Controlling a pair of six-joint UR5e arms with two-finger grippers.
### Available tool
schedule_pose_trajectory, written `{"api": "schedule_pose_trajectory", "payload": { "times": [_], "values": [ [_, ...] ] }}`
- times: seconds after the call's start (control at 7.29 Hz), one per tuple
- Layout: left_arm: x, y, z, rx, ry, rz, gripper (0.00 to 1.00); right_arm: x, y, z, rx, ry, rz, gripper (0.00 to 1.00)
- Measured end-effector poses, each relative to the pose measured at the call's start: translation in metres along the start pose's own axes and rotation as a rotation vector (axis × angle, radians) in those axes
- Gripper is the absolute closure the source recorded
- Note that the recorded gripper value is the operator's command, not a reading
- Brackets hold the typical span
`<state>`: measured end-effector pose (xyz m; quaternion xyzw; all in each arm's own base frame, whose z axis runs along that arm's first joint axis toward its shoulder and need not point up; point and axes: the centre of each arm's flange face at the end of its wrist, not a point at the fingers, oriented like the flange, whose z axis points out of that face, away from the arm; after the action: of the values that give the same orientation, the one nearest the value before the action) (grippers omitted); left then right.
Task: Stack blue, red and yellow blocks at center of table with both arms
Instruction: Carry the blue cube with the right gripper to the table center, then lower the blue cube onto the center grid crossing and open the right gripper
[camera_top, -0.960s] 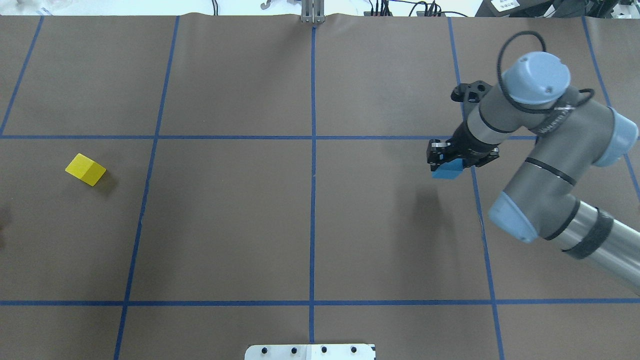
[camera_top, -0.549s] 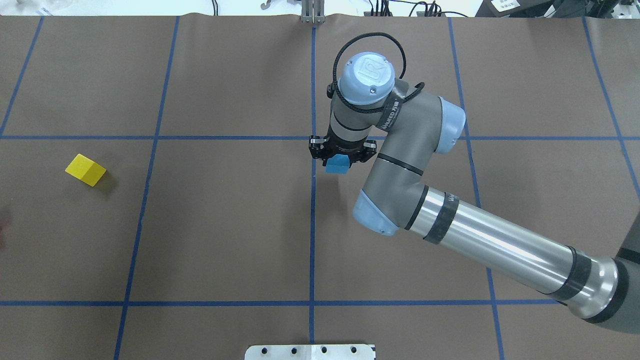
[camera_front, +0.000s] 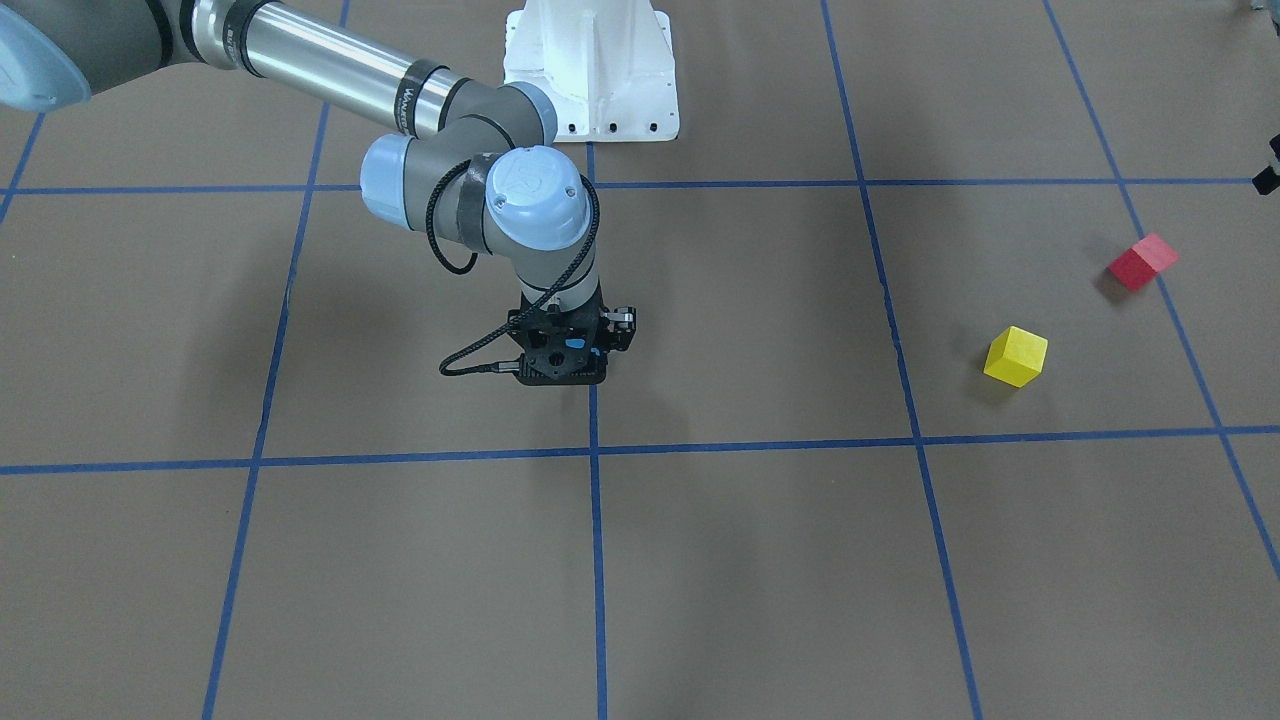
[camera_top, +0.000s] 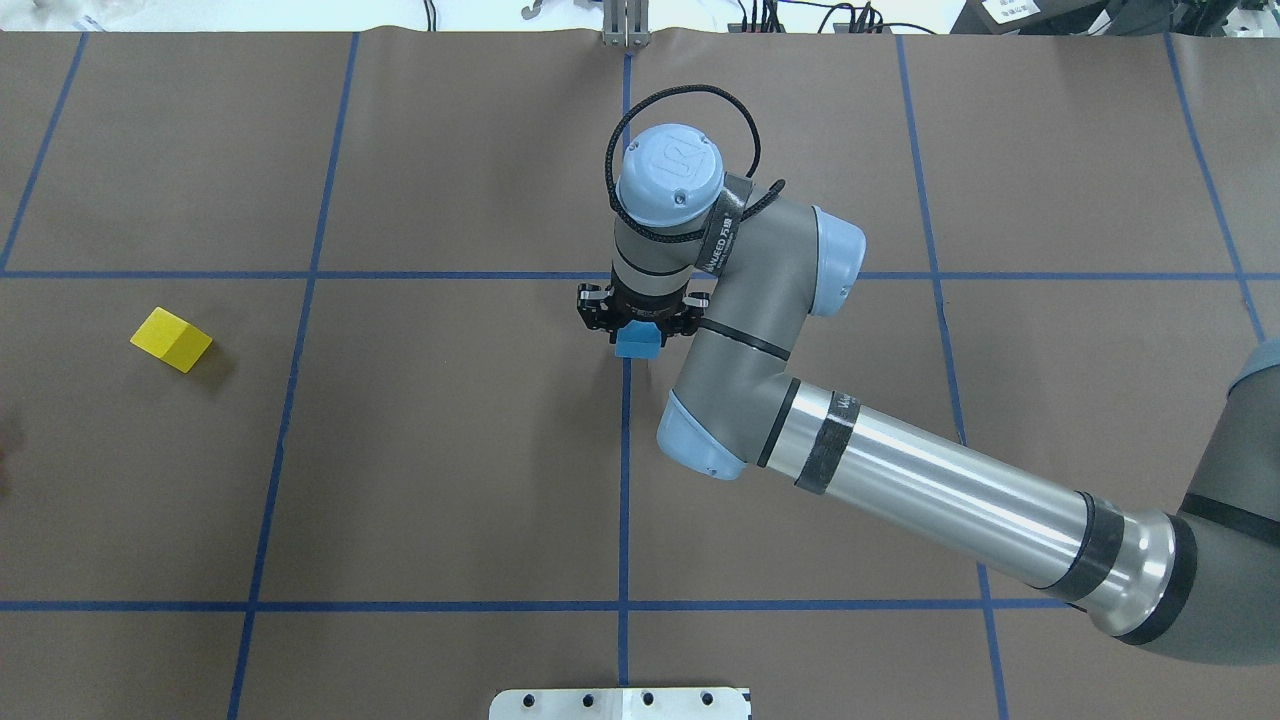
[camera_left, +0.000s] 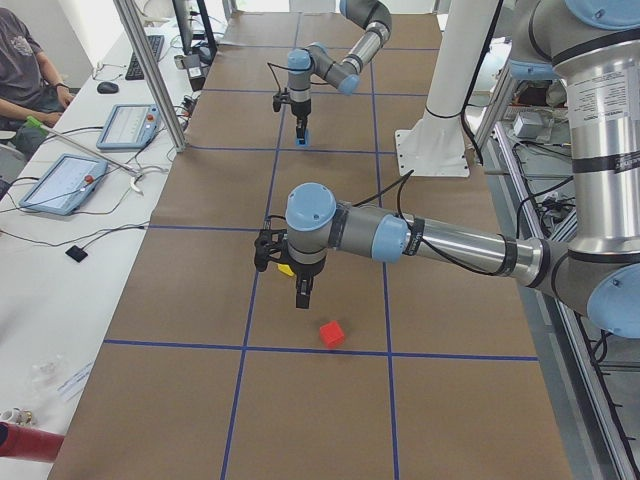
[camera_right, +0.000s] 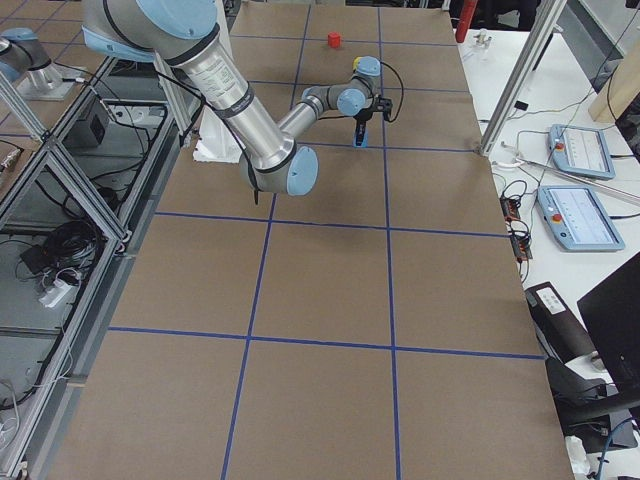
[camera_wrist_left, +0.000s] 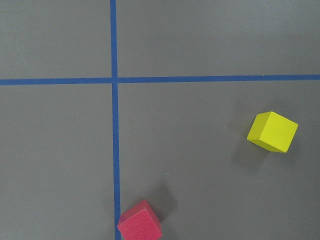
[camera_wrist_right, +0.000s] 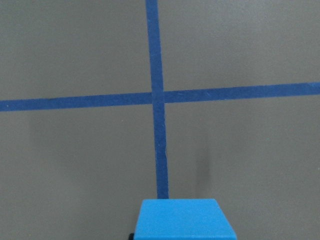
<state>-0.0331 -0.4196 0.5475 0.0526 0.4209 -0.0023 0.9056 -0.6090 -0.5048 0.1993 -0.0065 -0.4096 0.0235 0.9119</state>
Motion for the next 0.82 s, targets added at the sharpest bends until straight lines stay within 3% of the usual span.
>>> {"api": "schedule_pose_trajectory", "payload": {
  "times": [0.82],
  "values": [
    [-0.001,-0.003,0.001,-0.002,0.000,-0.004,0.00,-0.007,0.001,0.021,0.008,0.028,-0.003,1.00]
  ]
}}
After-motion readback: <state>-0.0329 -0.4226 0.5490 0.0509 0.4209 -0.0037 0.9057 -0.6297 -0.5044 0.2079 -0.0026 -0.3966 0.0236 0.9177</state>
